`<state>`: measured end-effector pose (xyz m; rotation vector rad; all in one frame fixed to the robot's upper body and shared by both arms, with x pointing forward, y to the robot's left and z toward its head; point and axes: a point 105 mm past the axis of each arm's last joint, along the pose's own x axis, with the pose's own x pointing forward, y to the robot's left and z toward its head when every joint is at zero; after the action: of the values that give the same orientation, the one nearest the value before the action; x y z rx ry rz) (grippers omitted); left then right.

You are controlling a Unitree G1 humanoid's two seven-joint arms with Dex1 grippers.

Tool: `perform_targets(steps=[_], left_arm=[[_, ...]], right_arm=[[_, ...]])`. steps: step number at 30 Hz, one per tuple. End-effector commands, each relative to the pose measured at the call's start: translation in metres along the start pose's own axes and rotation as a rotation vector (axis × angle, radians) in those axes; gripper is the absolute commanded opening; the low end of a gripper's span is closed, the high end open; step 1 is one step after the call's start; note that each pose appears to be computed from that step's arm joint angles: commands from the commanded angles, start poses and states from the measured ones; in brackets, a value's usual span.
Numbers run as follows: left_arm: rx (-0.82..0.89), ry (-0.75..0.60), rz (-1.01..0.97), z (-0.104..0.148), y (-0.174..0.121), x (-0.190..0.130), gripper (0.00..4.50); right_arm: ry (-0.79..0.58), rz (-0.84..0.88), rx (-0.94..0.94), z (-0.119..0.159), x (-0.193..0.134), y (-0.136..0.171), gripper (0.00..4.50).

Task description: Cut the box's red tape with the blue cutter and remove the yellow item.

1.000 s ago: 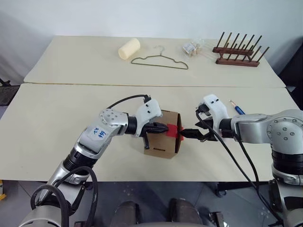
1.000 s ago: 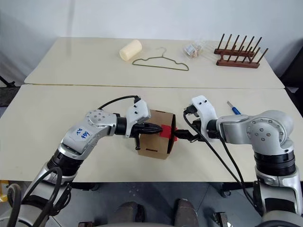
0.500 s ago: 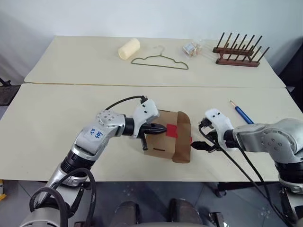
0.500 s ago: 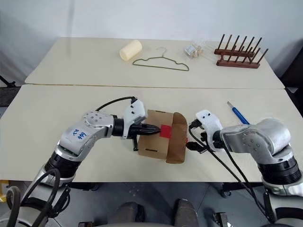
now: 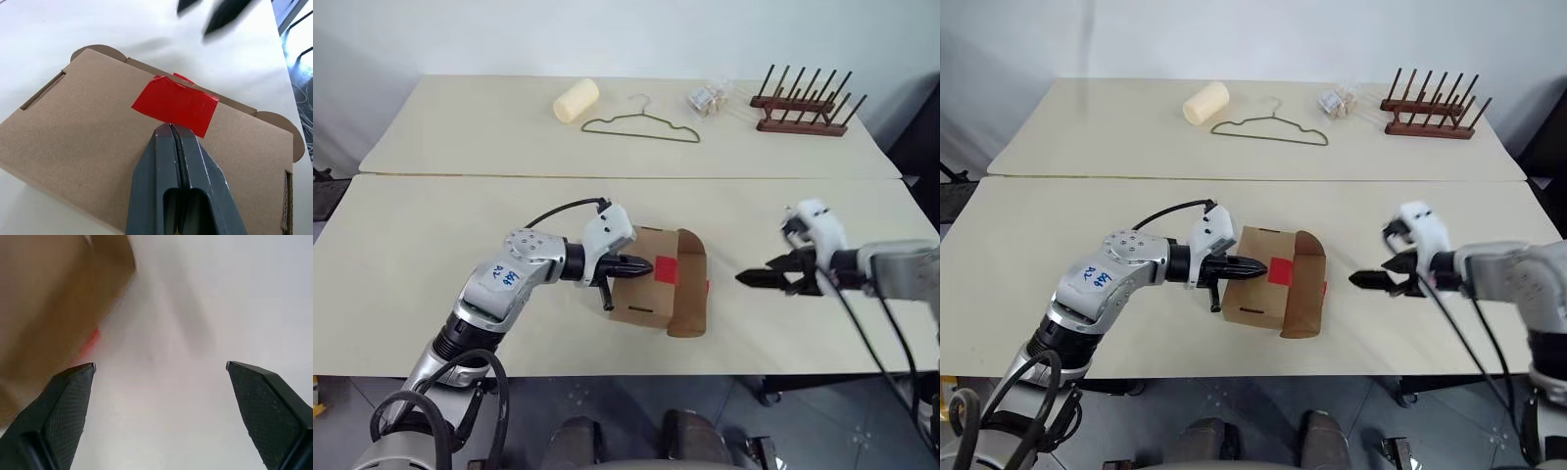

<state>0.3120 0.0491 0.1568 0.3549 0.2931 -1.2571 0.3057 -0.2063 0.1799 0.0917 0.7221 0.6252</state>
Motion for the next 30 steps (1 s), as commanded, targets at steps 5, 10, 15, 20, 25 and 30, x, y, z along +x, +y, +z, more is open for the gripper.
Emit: perform_targets(steps=[5,10,15,20,25,30], left_arm=[[-0.06,0.074,0.003,-0.023,0.003,0.003,0.0],[-0.058,0.07,0.005,-0.021,0.003,0.002,0.0],[-0.059,0.073,0.01,-0.021,0.003,0.0,0.0],[-0.065,0.074,0.012,-0.022,0.003,-0.001,0.0],[-0.069,0.073,0.014,-0.022,0.003,-0.003,0.0],[-0.071,0.082,0.011,-0.024,0.003,-0.005,0.0]], right_arm=[[0.069,0.289,0.27,-0.013,0.016,0.013,4.48],[0.108,0.314,0.319,-0.025,0.041,0.018,4.48],[0.095,0.32,0.349,-0.025,0.054,0.02,4.48],[0.104,0.327,0.387,-0.034,0.062,0.021,4.48],[0.091,0.336,0.404,-0.036,0.068,0.023,3.86],[0.087,0.364,0.401,-0.037,0.075,0.033,2.88]])
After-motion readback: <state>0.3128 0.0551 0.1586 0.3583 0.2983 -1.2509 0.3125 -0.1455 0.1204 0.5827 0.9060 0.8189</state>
